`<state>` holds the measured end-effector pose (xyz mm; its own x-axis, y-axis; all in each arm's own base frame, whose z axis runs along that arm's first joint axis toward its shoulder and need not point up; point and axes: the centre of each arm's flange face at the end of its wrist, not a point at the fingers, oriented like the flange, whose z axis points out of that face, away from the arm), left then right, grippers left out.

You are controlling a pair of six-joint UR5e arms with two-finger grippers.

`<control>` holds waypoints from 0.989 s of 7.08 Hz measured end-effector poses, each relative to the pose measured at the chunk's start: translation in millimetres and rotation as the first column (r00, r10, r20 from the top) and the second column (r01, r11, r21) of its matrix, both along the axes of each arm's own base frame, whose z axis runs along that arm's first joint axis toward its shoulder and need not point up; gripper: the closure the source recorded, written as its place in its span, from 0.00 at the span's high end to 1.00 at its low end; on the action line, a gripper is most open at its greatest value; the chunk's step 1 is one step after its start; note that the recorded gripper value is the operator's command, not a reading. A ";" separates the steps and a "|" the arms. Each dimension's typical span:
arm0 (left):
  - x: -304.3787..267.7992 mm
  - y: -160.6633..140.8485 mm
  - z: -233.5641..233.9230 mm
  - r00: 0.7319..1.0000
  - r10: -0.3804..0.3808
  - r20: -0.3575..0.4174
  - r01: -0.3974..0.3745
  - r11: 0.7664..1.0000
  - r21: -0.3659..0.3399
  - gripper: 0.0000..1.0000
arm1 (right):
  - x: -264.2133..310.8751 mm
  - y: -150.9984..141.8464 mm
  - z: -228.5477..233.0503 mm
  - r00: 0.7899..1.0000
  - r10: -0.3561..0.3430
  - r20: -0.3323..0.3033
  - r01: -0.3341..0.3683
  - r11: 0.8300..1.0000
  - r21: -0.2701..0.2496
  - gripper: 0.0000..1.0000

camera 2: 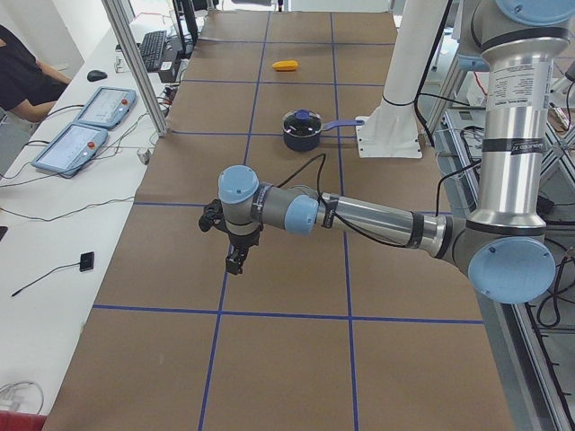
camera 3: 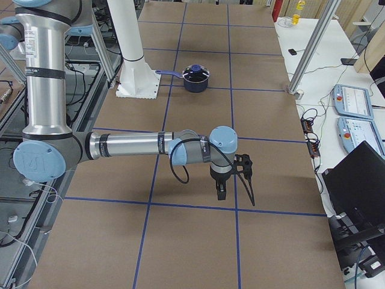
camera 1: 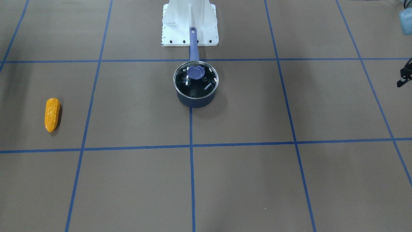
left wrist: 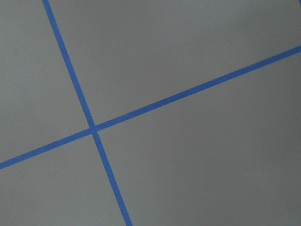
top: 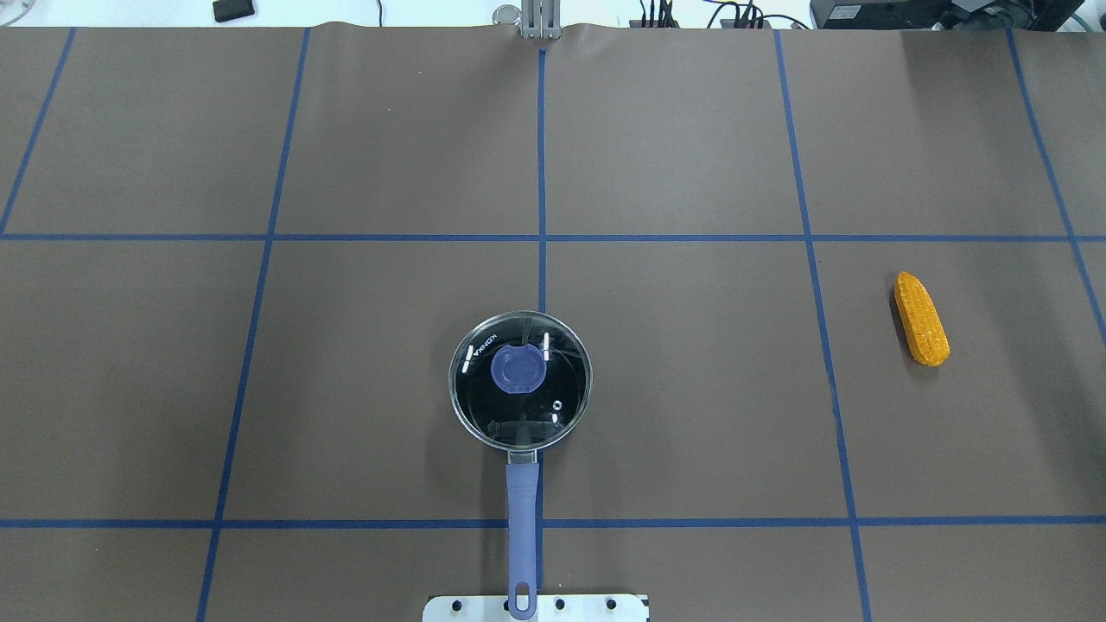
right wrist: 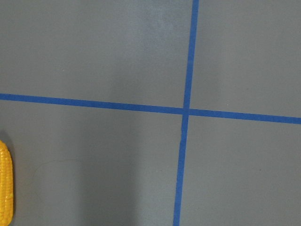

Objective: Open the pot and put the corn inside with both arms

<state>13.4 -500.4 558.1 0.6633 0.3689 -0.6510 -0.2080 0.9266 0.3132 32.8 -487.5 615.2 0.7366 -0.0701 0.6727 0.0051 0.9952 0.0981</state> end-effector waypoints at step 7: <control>37.1 -37.6 -68.6 0.990 -0.124 -0.070 0.117 0.988 -0.097 0.99 | -8.3 -10.1 -20.3 1.000 -0.017 0.014 0.015 0.991 0.130 1.00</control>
<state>50.4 -538.0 489.4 0.6466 0.2252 -0.7288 -0.0715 0.9691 0.2359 24.5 -497.5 594.9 0.7247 -0.1687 0.6681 0.0180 0.9739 0.2264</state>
